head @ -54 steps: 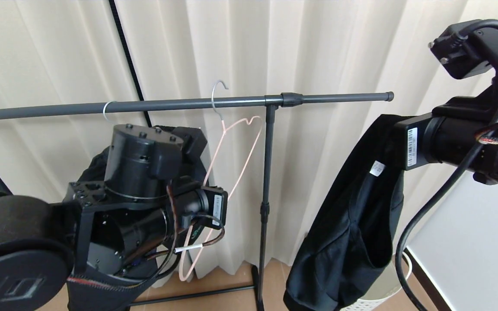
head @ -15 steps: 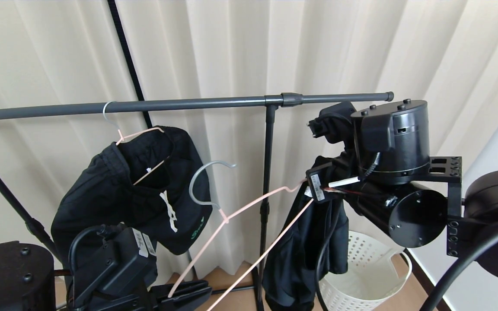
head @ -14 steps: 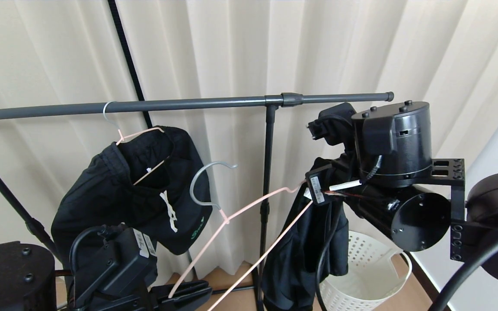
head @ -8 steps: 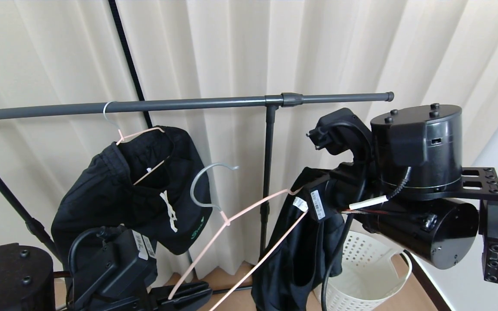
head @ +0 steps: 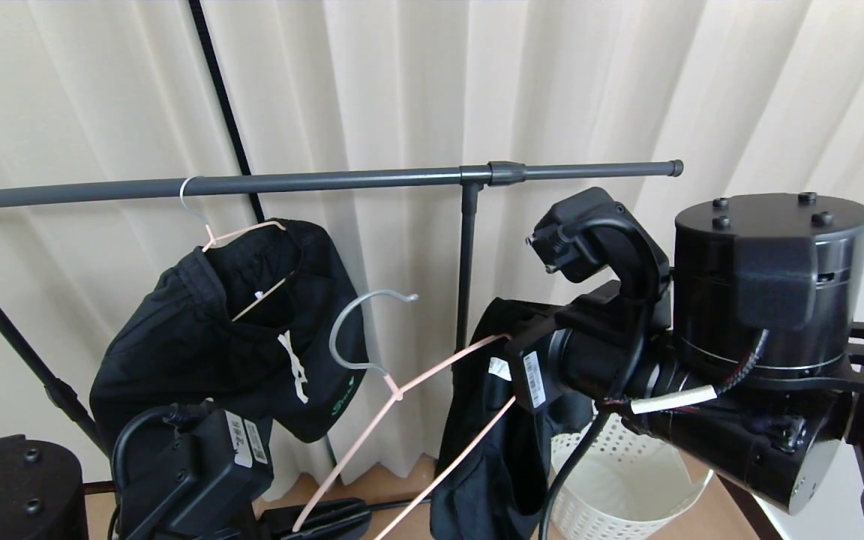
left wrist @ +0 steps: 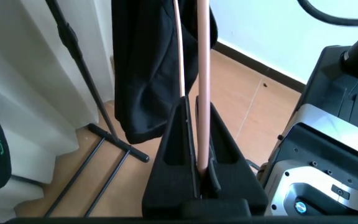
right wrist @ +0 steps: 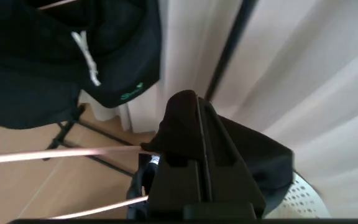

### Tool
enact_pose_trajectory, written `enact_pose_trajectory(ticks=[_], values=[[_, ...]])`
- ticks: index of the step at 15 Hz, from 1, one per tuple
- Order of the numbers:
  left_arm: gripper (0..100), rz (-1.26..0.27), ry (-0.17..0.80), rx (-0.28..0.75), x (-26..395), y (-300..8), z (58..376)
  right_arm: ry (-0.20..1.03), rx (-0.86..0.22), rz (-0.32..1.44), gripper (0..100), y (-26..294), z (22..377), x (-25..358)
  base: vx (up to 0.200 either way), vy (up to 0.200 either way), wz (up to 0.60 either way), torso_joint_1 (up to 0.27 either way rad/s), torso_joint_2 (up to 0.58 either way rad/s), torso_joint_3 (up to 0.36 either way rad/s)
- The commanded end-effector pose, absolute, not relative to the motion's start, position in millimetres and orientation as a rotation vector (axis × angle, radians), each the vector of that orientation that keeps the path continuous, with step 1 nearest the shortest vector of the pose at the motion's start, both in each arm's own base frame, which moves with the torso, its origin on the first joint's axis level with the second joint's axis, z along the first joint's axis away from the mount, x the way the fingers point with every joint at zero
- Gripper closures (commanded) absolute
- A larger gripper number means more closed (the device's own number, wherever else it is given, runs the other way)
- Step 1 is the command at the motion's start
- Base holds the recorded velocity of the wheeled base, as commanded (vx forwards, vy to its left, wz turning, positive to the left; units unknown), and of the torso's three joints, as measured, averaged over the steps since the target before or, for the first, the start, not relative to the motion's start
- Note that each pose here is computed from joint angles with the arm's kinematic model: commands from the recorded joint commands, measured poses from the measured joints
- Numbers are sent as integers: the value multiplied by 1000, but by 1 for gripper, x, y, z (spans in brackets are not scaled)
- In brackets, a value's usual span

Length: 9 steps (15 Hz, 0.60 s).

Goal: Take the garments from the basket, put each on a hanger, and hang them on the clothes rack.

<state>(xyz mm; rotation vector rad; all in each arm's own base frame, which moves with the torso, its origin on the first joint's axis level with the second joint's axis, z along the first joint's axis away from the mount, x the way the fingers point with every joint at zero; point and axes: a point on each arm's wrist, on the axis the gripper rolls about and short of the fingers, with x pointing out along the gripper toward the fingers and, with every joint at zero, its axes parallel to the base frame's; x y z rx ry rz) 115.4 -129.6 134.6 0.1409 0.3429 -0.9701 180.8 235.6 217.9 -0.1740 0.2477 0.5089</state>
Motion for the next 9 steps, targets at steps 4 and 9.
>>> enact_pose_trajectory(ticks=[4,9], values=[[100,-969,342,140,116,-130,135,247,-154,634,100,245,220,151,0,0,0,0,0,0],[100,-970,342,140,115,-129,134,253,-49,757,100,264,223,118,0,0,0,0,0,0]])
